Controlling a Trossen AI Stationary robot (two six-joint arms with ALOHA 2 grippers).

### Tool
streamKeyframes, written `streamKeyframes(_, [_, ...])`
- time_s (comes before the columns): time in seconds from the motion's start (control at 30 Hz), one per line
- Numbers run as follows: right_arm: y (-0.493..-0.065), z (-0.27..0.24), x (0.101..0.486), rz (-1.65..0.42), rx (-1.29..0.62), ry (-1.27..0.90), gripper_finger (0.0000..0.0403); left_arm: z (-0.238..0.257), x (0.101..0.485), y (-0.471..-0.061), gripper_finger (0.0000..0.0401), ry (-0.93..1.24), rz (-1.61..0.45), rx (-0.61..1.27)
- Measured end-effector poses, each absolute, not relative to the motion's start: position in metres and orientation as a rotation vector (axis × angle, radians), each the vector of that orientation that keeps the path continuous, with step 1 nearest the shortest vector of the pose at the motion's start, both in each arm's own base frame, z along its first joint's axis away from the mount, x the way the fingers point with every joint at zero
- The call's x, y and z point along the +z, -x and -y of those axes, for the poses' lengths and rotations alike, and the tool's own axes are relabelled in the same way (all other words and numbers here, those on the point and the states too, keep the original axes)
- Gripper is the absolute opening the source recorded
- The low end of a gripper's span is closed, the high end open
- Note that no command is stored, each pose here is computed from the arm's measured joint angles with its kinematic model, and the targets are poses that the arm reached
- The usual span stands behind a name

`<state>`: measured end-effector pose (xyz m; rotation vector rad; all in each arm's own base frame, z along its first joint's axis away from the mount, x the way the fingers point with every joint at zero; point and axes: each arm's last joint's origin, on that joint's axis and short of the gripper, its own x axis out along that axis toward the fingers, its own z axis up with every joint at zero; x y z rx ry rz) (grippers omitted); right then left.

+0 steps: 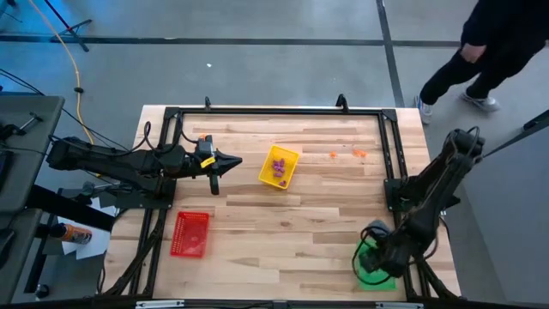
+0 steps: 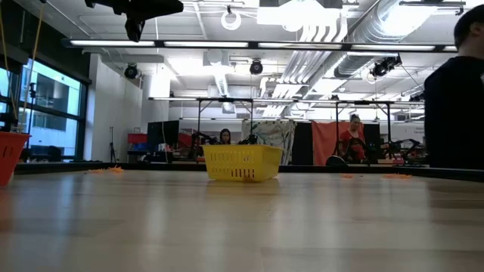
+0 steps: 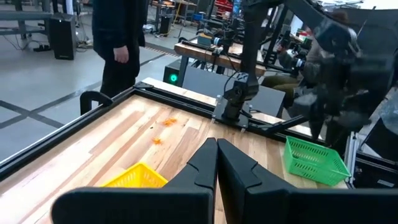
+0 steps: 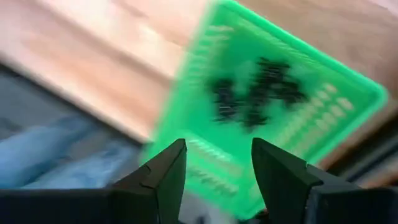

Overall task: Sort Halloween decoration
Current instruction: Put the orange spider toy into the red bin

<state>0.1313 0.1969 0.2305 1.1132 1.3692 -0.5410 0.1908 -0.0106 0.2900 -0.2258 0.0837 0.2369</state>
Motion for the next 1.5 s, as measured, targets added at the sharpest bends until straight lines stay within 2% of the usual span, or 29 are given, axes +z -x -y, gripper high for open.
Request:
streamKeyframes(0.1, [-0.132,-0.188,0.255,-1.201,-0.482,-1.201,0.0179,0.011,0.29,-0.191,0.0,0.234,-0.083,0.235])
streamKeyframes(0.23, [-0.142,-0.166,0.275,-0.826,-0.503,-1.269,0.0179,0.011,0.289,-0.191,0.0,0.233,-0.097,0.209])
streamKeyframes(0.37, [-0.161,-0.139,0.283,-0.479,-0.6,-1.194,0.0179,0.011,0.289,-0.191,0.0,0.226,-0.098,0.208])
streamKeyframes(0.43, [-0.171,-0.124,0.285,-0.377,-0.659,-1.126,0.0179,0.011,0.288,-0.193,0.0,0.204,-0.101,0.214])
streamKeyframes(0.63, [-0.203,-0.08,0.29,-0.352,-0.733,-0.81,0.0179,0.002,0.283,-0.2,0.0,0.179,-0.119,0.261])
streamKeyframes(0.8, [-0.237,-0.046,0.309,-0.405,-0.463,-0.412,0.0179,-0.01,0.281,-0.209,0.0,0.197,-0.091,0.285])
streamKeyframes(0.93, [-0.252,-0.012,0.325,-0.314,-0.314,-0.245,0.0176,-0.02,0.288,-0.217,0.0,0.184,0.011,0.223])
streamKeyframes(1.07, [-0.256,0.02,0.334,-0.249,-0.201,-0.19,0.0158,-0.026,0.298,-0.224,0.0,0.126,0.02,0.137])
streamKeyframes(1.17, [-0.256,0.035,0.337,-0.212,-0.149,-0.197,0.0131,-0.031,0.306,-0.229,0.0,0.099,0.006,0.122])
streamKeyframes(1.4, [-0.258,0.043,0.348,-0.091,-0.11,-0.169,0.0013,-0.039,0.315,-0.231,0.0,0.031,0.009,0.079])
streamKeyframes(1.5, [-0.259,0.04,0.351,-0.065,-0.108,-0.165,0.0015,-0.041,0.316,-0.229,0.0,0.01,0.018,0.087])
